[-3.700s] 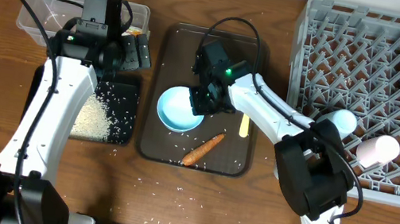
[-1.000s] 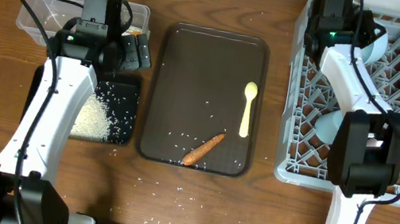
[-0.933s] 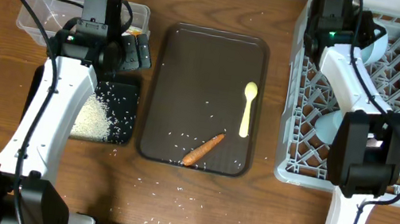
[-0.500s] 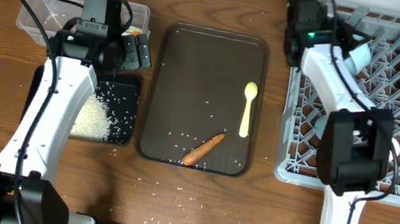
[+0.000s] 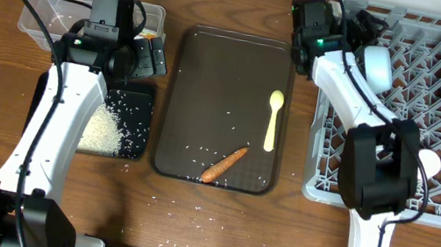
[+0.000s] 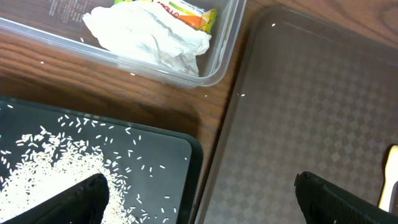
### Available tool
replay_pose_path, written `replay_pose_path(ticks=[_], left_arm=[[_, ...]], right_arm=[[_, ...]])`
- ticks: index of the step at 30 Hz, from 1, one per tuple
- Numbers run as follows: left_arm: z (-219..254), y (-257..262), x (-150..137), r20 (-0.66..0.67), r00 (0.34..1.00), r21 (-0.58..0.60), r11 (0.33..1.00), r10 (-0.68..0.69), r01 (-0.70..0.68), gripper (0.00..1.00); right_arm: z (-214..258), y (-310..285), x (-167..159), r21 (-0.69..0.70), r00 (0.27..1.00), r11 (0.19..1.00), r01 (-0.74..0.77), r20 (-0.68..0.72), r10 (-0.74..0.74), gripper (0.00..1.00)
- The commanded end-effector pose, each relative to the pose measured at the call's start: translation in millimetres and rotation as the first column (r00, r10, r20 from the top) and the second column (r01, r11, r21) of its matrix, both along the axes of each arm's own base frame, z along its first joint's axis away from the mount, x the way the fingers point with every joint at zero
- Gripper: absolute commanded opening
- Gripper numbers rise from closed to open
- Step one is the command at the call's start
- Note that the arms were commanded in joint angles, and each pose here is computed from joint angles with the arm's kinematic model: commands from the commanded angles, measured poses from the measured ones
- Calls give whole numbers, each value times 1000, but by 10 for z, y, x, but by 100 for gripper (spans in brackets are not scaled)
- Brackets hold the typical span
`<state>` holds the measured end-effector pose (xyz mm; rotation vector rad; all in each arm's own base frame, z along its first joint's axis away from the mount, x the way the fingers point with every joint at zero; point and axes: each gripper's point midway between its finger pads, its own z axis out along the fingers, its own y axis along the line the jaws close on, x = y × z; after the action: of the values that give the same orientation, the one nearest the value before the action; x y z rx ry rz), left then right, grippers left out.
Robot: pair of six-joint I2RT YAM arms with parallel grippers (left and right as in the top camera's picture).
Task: Sort waste into correct bins and load items into the dishwasher rack
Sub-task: 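Move the right gripper to the yellow spoon and grasp it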
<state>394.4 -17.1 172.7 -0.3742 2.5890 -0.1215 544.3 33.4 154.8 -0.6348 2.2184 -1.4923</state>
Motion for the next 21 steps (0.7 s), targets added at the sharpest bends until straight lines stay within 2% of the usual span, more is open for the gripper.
replay_pose_path(ticks=[1, 3, 6, 8, 9, 10, 12, 14, 19, 21], left_arm=[[60, 22, -25, 15, 1000, 7, 1000, 5, -5, 97], [60, 22, -25, 15, 1000, 7, 1000, 5, -5, 97], [60, 22, -25, 15, 1000, 7, 1000, 5, -5, 98], [60, 22, -25, 15, 1000, 7, 1000, 5, -5, 97], [60, 22, -25, 15, 1000, 7, 1000, 5, -5, 97], [60, 22, -25, 15, 1000, 7, 1000, 5, -5, 97], [60, 22, -25, 15, 1000, 7, 1000, 5, -5, 97], [60, 22, -25, 15, 1000, 7, 1000, 5, -5, 97], [60, 22, -25, 15, 1000, 7, 1000, 5, -5, 97], [60, 22, -25, 15, 1000, 7, 1000, 5, -5, 97]], right_arm=[[599, 416, 11, 236, 979, 964, -126, 187, 82, 99], [568, 693, -87, 383, 975, 904, -187, 188, 121, 99], [393, 1231, -377, 616, 968, 749, -242, 102, 229, 96], [233, 1619, -647, 758, 947, 614, -223, 18, 321, 95], [171, 1764, -753, 802, 932, 561, -207, -13, 363, 90], [118, 1908, -865, 847, 918, 501, -178, -41, 395, 89], [11, 2096, -1046, 912, 910, 399, -91, -87, 406, 89], [-98, 2135, -1155, 937, 925, 348, 2, -134, 355, 79], [-374, 2062, -1191, 948, 960, 298, 115, -183, 211, 55], [-525, 2013, -1203, 946, 971, 286, 151, -196, 138, 52]])
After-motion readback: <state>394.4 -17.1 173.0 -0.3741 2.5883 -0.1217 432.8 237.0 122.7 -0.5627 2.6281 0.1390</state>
